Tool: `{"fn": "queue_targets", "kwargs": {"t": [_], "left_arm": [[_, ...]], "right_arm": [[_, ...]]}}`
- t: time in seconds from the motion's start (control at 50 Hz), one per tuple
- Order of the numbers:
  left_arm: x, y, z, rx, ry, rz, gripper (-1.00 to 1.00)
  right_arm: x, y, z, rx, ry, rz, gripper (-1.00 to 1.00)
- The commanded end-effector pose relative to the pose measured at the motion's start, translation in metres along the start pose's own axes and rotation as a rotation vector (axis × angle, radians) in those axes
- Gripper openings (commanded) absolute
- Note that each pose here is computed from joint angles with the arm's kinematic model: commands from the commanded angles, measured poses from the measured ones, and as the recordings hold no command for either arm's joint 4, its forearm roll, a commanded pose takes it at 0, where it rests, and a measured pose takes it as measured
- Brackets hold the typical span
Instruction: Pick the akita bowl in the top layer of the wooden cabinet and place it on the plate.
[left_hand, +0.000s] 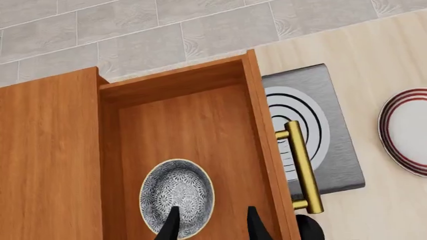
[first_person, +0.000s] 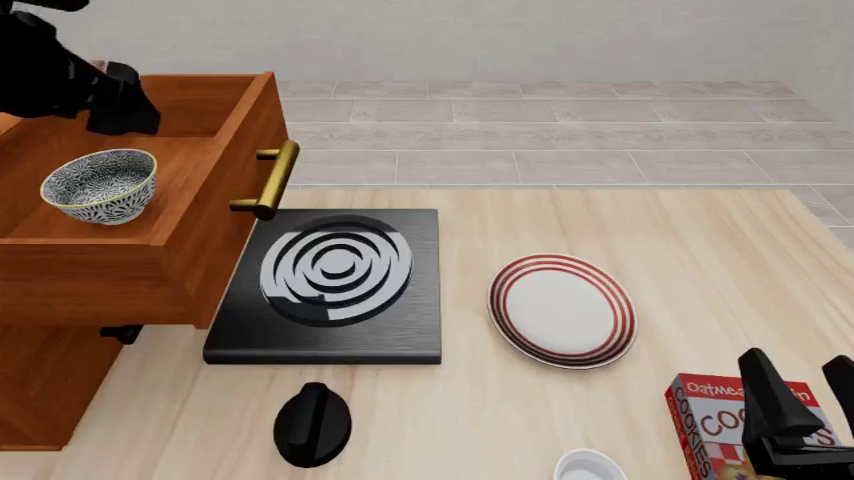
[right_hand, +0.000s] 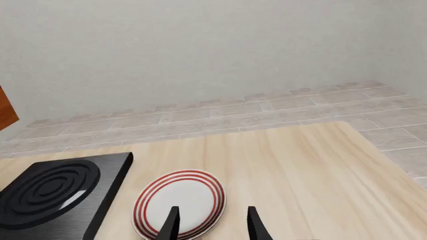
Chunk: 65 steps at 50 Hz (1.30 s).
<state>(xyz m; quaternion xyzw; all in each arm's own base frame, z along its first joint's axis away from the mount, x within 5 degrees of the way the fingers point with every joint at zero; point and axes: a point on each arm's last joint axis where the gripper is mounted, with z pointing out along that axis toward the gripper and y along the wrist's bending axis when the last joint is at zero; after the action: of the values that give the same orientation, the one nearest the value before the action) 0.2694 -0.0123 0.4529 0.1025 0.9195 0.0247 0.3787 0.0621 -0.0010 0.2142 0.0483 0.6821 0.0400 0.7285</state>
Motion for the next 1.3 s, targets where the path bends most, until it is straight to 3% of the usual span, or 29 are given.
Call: {"fn": "queue_targets", "kwargs": {"t": [0.02,0.24,1.3], "left_arm": [[0.001,0.013,0.015,-0.024,0.039,-0.002,1.0],[0.007,0.025,0.028,-0.049,0.068,-0.004,1.0],[0.044,0.017,0.075,-0.031,0.127,-0.032,1.0]], "right_arm": [[0.0,0.0,0.001,0.0,0.002,0.002,1.0],[0.0,0.0,0.0,-0.002,0.003,0.0,1.0],[0.0,0.0,0.0,-0.001,0.003,-0.001,1.0]]}}
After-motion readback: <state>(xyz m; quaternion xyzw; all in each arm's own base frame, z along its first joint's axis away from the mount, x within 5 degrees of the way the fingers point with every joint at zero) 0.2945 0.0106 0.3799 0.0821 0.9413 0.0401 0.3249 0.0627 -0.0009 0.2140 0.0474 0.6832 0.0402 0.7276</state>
